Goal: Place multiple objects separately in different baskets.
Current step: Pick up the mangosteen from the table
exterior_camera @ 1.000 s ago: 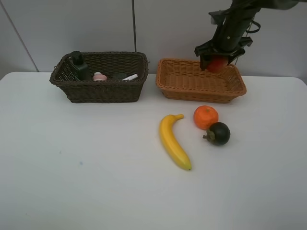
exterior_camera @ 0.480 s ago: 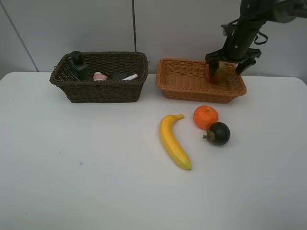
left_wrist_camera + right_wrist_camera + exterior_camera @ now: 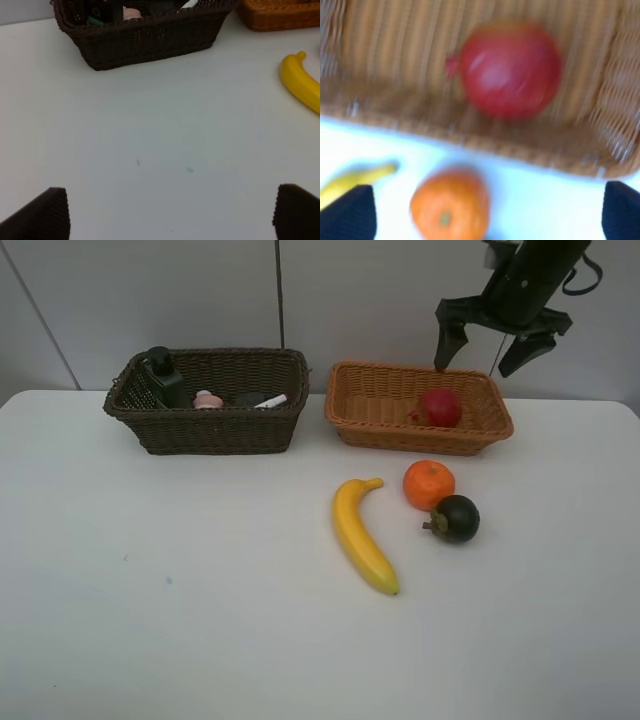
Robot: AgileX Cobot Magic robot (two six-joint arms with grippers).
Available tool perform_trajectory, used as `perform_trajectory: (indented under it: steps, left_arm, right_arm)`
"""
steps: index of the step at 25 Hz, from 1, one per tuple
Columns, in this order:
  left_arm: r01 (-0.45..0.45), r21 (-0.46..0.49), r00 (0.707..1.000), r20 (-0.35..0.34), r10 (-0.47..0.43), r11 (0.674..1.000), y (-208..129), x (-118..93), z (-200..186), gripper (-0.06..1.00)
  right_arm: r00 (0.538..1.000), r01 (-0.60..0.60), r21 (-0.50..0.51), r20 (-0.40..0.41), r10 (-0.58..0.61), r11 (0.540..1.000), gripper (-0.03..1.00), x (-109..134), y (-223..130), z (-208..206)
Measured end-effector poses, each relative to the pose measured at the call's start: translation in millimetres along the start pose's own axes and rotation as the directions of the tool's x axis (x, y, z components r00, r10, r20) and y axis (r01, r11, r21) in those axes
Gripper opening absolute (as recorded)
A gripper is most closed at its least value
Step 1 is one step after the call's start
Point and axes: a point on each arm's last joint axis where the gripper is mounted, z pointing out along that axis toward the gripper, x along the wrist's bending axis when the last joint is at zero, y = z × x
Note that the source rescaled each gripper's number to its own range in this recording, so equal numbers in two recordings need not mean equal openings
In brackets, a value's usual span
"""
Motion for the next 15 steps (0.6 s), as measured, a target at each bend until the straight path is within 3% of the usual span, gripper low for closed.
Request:
perform_trajectory:
  steps: [9,15]
  left_arm:
    - [0.0,0.0,1.0,0.0,0.0,1.0,0,0,0,1.0]
    - [0.0,0.0,1.0,0.0,0.0,1.0,0,0,0,1.0]
  right_arm:
    - [0.988,0.156,0.27,-0.022,-0.156,0.95,1.0,38,-93,28]
    - [0.986,0.164,0.268,-0.014,-0.166,0.949,1.0,36,-122,66]
